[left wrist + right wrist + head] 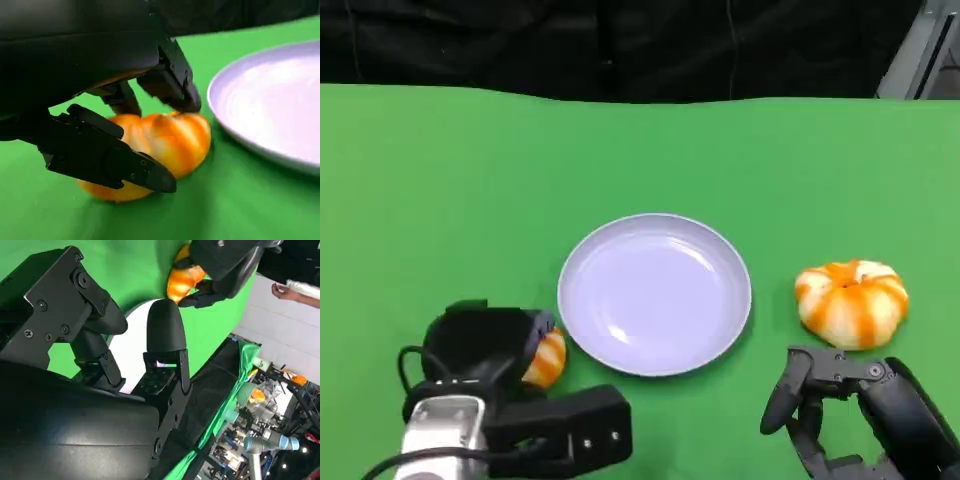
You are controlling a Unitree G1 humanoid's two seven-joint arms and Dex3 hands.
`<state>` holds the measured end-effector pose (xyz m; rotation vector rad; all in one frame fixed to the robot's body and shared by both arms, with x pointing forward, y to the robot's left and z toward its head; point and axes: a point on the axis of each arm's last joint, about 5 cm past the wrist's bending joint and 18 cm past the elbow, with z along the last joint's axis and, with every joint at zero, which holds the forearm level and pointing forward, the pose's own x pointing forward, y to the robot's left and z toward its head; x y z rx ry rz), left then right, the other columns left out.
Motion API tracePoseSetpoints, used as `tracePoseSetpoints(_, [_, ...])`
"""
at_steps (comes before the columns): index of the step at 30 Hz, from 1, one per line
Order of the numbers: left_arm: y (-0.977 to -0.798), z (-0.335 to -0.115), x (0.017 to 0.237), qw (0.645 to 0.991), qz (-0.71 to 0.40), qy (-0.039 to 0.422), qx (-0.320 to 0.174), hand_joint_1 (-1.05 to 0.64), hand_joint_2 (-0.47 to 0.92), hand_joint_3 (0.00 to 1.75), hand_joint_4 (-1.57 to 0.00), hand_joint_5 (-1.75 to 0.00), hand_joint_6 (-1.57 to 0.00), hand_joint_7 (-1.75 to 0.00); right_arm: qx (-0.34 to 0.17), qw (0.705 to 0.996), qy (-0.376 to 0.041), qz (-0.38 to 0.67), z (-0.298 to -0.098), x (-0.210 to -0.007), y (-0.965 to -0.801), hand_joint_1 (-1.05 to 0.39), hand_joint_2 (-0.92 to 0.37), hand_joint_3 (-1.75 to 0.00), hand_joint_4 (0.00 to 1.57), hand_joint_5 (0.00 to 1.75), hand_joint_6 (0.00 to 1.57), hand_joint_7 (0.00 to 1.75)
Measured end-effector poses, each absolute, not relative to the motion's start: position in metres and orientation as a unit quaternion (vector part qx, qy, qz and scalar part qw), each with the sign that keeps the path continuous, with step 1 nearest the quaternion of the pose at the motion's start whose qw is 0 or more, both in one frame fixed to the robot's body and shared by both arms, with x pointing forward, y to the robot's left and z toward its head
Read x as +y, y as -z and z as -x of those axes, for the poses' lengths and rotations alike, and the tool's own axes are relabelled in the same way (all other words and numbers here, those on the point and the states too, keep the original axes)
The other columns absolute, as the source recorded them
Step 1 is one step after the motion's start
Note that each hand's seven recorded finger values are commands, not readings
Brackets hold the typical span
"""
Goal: Grasp the bread from the table and place it into the plate.
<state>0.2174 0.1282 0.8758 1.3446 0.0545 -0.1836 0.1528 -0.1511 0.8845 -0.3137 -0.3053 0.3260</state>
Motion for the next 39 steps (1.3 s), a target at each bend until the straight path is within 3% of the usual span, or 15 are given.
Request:
tracePoseSetpoints(3, [-0.875,-0.217,0.130,0.782,-0.617,0.081,0.021,-0.36,0.89,0.00,-0.79,-1.71,-1.25,-0.22,-0.150,0.963,-0.161,0.155,-0.153,-0.151,-0.884,0.06,-0.26,-1.48,0.84,1.74,0.83,1.29])
tracePoseSetpoints(5, [-0.875,-0.216,0.131,0.785,-0.614,0.080,0.020,-0.33,0.90,0.01,-0.82,-1.74,-0.87,-1.18,-0.146,0.964,-0.160,0.155,-0.153,-0.151,-0.884,0.06,-0.26,-1.47,0.84,1.74,0.83,1.29])
tracePoseSetpoints(6, [-0.875,-0.215,0.131,0.788,-0.611,0.080,0.019,-0.33,0.91,0.01,-0.82,-1.74,-0.80,-1.35,-0.145,0.964,-0.160,0.155,-0.153,-0.151,-0.884,0.06,-0.26,-1.47,0.84,1.74,0.83,1.29])
tracePoseSetpoints(9, [-0.876,-0.214,0.132,0.792,-0.605,0.080,0.019,-0.33,0.92,0.03,-0.82,-1.75,-0.68,-1.59,-0.144,0.964,-0.159,0.155,-0.153,-0.152,-0.884,0.06,-0.26,-1.47,0.84,1.74,0.83,1.29])
tracePoseSetpoints(11, [-0.876,-0.213,0.133,0.793,-0.604,0.080,0.020,-0.33,0.92,0.04,-0.81,-1.75,-0.67,-1.59,-0.144,0.964,-0.158,0.155,-0.153,-0.152,-0.884,0.06,-0.26,-1.47,0.84,1.74,0.83,1.29])
tracePoseSetpoints(15, [-0.876,-0.204,0.142,0.809,-0.585,0.059,0.004,-0.20,0.92,0.10,-0.82,-1.75,-0.59,-1.74,-0.145,0.964,-0.156,0.157,-0.154,-0.153,-0.885,0.07,-0.26,-1.48,0.84,1.73,0.83,1.29])
tracePoseSetpoints(26, [-0.878,-0.194,0.155,0.819,-0.572,0.008,-0.043,-0.19,0.89,0.36,-0.81,-1.75,-0.63,-1.68,-0.146,0.965,-0.154,0.151,-0.155,-0.154,-0.884,0.10,-0.27,-1.48,0.84,1.73,0.83,1.29])
tracePoseSetpoints(30, [-0.877,-0.192,0.155,0.820,-0.568,-0.005,-0.063,-0.20,0.64,0.73,-0.83,-1.75,-0.65,-1.74,-0.146,0.966,-0.154,0.149,-0.155,-0.154,-0.884,0.10,-0.25,-1.49,0.86,1.74,0.83,1.28])
tracePoseSetpoints(35, [-0.878,-0.190,0.155,0.823,-0.559,-0.026,-0.098,-0.19,0.52,0.94,-0.86,-1.75,-0.67,-1.75,-0.146,0.966,-0.153,0.148,-0.155,-0.154,-0.884,0.09,-0.26,-1.48,0.86,1.75,0.82,1.28])
tracePoseSetpoints(39, [-0.883,-0.190,0.155,0.824,-0.554,-0.036,-0.117,-0.19,0.49,0.98,-0.86,-1.75,-0.67,-1.75,-0.146,0.966,-0.153,0.148,-0.155,-0.154,-0.884,0.08,-0.26,-1.48,0.85,1.75,0.82,1.28])
